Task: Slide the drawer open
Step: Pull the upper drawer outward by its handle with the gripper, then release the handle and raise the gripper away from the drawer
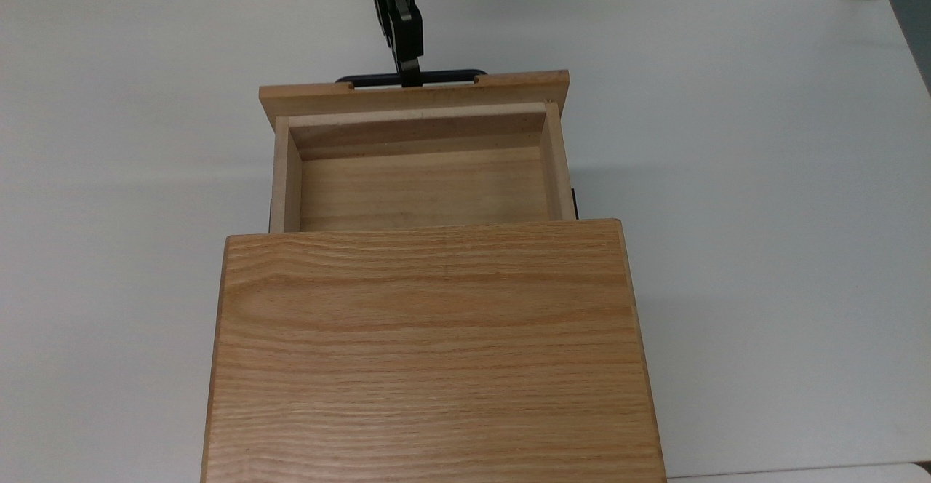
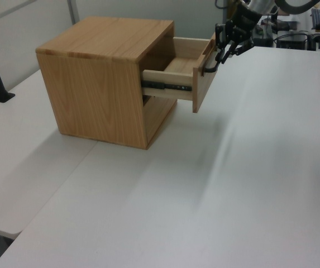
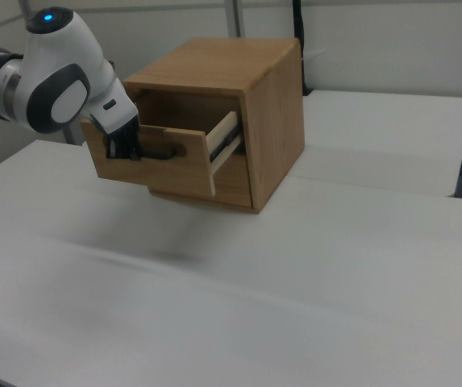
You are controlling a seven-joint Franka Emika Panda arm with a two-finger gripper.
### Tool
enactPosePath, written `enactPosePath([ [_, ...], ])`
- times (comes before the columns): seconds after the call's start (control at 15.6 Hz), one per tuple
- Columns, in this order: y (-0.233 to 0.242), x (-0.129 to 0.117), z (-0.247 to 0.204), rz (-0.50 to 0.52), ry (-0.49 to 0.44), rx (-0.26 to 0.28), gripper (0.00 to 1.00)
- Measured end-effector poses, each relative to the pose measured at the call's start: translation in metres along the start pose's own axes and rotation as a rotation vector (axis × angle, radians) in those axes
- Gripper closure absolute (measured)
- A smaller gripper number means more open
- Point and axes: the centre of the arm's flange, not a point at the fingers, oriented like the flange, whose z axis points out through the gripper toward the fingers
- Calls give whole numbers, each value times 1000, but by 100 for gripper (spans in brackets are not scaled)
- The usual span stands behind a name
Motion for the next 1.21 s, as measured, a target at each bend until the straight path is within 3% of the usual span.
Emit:
enactPosePath([
  [0.64, 12, 14, -4, -8, -39, -45, 77],
  [0.7, 13, 17, -5, -6, -37, -43, 72],
  [0.96, 5, 23, -28, 0, -22, 0, 32],
  [1.09, 2, 24, -38, -1, -24, 4, 30],
  [1.21, 3, 21, -40, -42, -51, -41, 14],
])
